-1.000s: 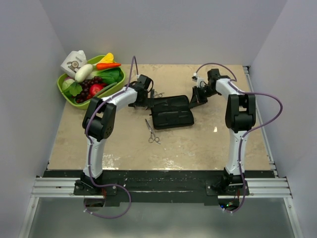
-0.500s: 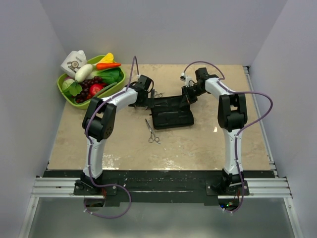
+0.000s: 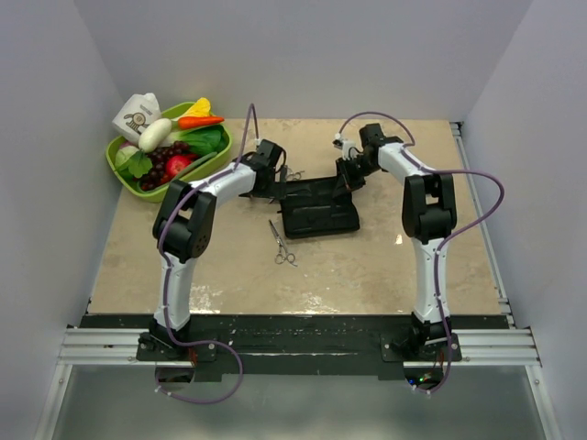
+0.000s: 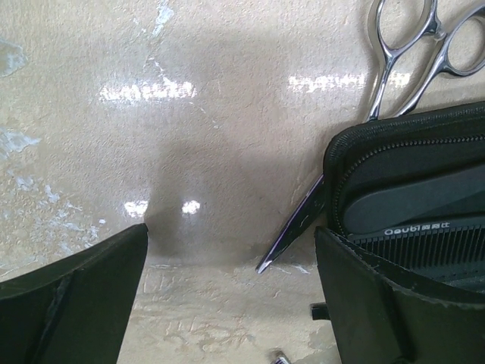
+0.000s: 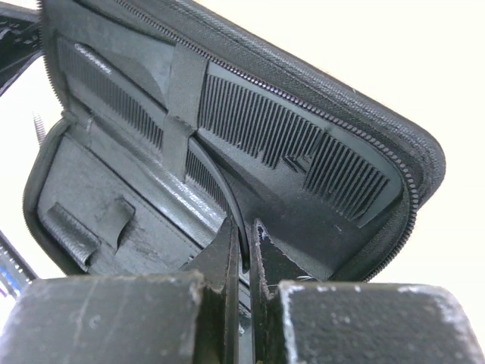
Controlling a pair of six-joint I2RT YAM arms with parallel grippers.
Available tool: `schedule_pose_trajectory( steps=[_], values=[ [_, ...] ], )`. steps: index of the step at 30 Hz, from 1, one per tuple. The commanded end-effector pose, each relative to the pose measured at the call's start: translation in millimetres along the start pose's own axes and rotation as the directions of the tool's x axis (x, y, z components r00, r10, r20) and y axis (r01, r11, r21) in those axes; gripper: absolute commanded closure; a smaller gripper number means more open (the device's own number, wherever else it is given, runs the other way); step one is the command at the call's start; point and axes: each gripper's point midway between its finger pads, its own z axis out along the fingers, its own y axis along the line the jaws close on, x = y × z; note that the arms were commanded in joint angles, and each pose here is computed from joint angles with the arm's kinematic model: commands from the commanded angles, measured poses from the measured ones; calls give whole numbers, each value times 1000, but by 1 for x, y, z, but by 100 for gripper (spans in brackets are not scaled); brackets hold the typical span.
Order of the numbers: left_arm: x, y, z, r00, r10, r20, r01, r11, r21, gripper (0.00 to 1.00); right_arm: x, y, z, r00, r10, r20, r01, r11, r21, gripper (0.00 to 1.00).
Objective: Sort the hair-cutting tools
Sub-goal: Place the comb in the hairdressing tool bag.
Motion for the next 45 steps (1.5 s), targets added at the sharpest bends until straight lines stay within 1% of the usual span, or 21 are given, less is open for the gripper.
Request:
schedule_pose_trajectory(
  steps=[1,5,6,7,9,10,16,17,21,26,29,31,32,34,36,37,38,39,40,42,45],
  values=[
    [37,-51,2,994,84,-71,-74,988,134,3,-13,-47,9,999,-45,24,39,976,216,100],
    [37,-52,1,994,90,-69,-80,988,132,3,-15,-58,5,999,-34,26,25,958,287,100],
    [35,-52,0,994,89,-65,-79,988,134,3,-15,-58,4,999,-31,31,20,955,297,99],
    [36,-53,1,994,89,-68,-80,988,133,3,-16,-60,2,999,-26,41,12,950,312,95],
    [38,-52,3,993,91,-74,-81,988,132,3,-21,-60,0,998,-17,66,-5,947,322,43],
    [38,-52,3,993,89,-74,-79,988,132,3,-23,-59,-2,997,-17,72,-7,947,321,2],
    [37,-52,2,993,93,-70,-84,988,126,3,-45,-46,-36,987,-27,155,-33,928,371,2],
    [36,-52,2,993,92,-67,-83,988,127,3,-57,-36,-53,979,-52,195,-26,926,377,2],
    [31,-51,-3,994,90,-55,-82,989,124,3,-74,-13,-88,963,-86,254,-21,920,391,2],
    [18,-50,-16,996,87,-22,-83,989,119,3,-88,34,-116,945,-158,287,34,919,394,2],
    [11,-46,-28,997,82,3,-82,990,114,3,-100,70,-138,919,-231,318,76,898,434,2],
    [8,-43,-40,997,83,12,-83,991,108,3,-110,93,-157,891,-282,356,82,871,484,2],
    [7,-41,-44,996,86,14,-86,991,104,3,-117,96,-163,869,-299,395,66,860,506,2],
    [3,-35,-57,996,81,24,-83,991,103,2,-127,103,-174,828,-258,497,-14,878,479,2],
    [-5,-32,-75,996,71,53,-77,989,123,2,-132,93,-163,821,-192,538,-73,898,433,2],
    [-6,-30,-80,996,70,60,-78,988,131,2,-128,73,-132,861,-133,491,-83,916,393,2],
    [-8,-31,-87,994,78,73,-88,986,142,1,-130,93,-121,885,-101,454,-24,965,261,2],
    [-15,-28,-100,992,73,99,-87,985,148,1,-127,98,-109,908,-76,413,-8,980,198,1],
    [-15,-25,-107,992,77,101,-91,986,143,1,-119,92,-86,934,-30,356,-31,986,165,1],
    [-24,-18,-125,989,75,131,-93,986,138,0,-123,108,-78,930,-21,367,-22,993,112,2],
    [-26,-2,-145,987,62,147,-81,989,127,0,-118,130,-70,921,-58,384,12,993,120,2]
  ],
)
